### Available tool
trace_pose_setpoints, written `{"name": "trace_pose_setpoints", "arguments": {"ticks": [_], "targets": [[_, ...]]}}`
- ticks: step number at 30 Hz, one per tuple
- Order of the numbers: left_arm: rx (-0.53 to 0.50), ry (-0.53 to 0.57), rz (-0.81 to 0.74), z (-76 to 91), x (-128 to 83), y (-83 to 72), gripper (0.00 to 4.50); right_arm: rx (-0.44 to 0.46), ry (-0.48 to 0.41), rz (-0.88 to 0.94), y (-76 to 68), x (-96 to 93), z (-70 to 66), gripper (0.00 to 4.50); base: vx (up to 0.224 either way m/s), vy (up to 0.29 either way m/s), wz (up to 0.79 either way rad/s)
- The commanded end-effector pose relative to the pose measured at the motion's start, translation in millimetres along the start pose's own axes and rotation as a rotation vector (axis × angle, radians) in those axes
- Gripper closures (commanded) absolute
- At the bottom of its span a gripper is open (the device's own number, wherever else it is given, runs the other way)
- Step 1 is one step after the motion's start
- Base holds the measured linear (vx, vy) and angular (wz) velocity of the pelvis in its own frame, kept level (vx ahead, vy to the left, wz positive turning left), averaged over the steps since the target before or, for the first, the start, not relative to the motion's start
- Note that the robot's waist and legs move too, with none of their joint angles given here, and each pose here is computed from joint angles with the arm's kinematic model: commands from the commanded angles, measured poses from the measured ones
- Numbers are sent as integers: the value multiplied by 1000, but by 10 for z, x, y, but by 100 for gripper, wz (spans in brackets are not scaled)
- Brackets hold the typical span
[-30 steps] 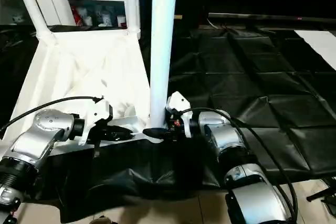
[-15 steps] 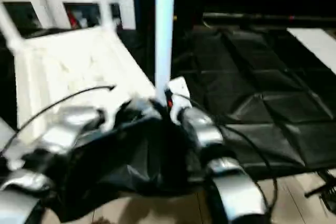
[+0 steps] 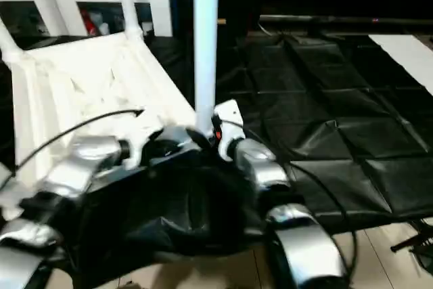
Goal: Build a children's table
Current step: Rotate leg to tighten
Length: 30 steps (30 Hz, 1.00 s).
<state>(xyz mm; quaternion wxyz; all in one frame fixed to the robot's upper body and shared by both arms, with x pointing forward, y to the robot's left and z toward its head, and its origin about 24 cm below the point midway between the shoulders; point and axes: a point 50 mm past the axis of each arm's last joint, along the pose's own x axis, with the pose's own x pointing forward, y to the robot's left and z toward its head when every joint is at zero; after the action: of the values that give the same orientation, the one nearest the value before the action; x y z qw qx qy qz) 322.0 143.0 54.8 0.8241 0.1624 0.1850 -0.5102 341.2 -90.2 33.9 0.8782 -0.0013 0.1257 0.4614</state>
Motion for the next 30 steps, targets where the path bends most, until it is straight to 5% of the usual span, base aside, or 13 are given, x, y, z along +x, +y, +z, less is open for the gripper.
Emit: {"name": "trace_pose_setpoints", "arguments": {"ticks": [1,9,21,24,30], "targets": [[54,-82,-131,146,98,-144,450,-27,38,217,215,91,-10,72,0,0,0],[71,-59,-251,76,-72,-174,450,-93,146,418,187,-183,-98,72,0,0,0],[69,-36,-313,25,-135,-207,450,-74,156,469,196,-241,-83,173,0,0,0],[57,-37,-246,29,-98,-170,450,-67,133,416,212,-193,-115,179,0,0,0],[27,-49,-27,100,67,-30,450,24,125,26,104,33,-180,181,0,0,0]]}}
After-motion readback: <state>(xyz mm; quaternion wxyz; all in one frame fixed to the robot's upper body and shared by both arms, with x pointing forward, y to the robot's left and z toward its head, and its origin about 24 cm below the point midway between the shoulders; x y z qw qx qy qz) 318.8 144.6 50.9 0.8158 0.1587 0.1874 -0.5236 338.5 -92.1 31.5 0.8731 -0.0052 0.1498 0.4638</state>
